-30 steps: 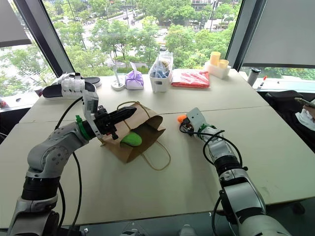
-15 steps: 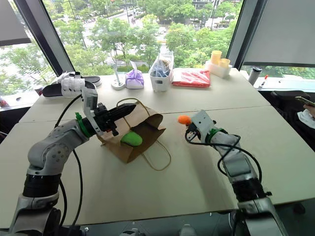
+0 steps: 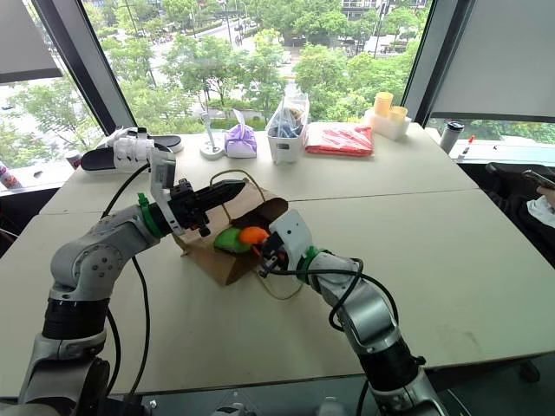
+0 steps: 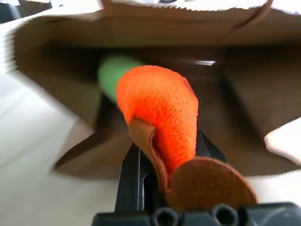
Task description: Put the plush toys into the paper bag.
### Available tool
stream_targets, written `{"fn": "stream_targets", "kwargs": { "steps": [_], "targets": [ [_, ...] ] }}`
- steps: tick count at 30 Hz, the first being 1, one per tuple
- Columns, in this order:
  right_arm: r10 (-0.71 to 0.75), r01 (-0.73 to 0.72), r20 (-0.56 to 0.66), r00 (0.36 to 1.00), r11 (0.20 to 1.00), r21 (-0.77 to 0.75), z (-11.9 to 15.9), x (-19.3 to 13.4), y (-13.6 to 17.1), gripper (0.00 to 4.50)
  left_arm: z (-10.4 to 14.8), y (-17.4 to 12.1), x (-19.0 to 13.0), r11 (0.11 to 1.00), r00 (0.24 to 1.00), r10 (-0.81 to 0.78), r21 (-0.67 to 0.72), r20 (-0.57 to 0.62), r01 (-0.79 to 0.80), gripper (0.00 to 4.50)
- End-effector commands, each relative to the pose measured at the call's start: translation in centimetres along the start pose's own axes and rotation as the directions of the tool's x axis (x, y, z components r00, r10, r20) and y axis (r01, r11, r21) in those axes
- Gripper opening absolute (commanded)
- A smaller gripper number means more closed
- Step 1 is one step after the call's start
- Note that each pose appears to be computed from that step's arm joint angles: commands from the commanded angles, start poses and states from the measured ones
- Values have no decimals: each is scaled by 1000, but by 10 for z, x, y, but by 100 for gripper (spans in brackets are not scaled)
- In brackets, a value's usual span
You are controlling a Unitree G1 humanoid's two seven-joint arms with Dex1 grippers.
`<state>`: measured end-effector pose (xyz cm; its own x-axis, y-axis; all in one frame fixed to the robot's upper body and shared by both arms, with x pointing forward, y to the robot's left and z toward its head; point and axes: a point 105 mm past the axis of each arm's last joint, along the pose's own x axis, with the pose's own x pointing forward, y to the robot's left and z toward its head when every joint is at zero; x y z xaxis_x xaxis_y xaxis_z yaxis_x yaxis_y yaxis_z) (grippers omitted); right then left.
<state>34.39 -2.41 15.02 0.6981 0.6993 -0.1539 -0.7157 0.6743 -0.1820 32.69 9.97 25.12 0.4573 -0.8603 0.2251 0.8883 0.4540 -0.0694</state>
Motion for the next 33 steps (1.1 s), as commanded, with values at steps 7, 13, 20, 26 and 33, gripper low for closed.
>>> {"fn": "stream_targets", "kwargs": {
  "steps": [7, 13, 20, 26, 33],
  "targets": [
    [-51, 53, 72, 996, 998, -24, 16, 49, -19, 10, 19, -18, -1, 999, 998, -32, 42, 49, 30, 0],
    [-60, 61, 64, 996, 998, -6, 14, 75, -24, 128, 20, -20, -1, 999, 998, -22, 38, 65, 19, 0],
    [13, -11, 38, 999, 999, -53, 3, 68, -19, 446, 19, -12, -5, 999, 998, 12, 38, 68, -15, 0],
    [58, -52, 61, 996, 993, -104, 13, 11, -20, 446, 16, -3, -8, 998, 998, 32, 43, 58, -34, 0],
    [-11, 10, -13, 1000, 998, -55, 3, -55, -34, 446, 16, 3, -8, 998, 998, 29, 44, 61, -32, 0]
  ]
}}
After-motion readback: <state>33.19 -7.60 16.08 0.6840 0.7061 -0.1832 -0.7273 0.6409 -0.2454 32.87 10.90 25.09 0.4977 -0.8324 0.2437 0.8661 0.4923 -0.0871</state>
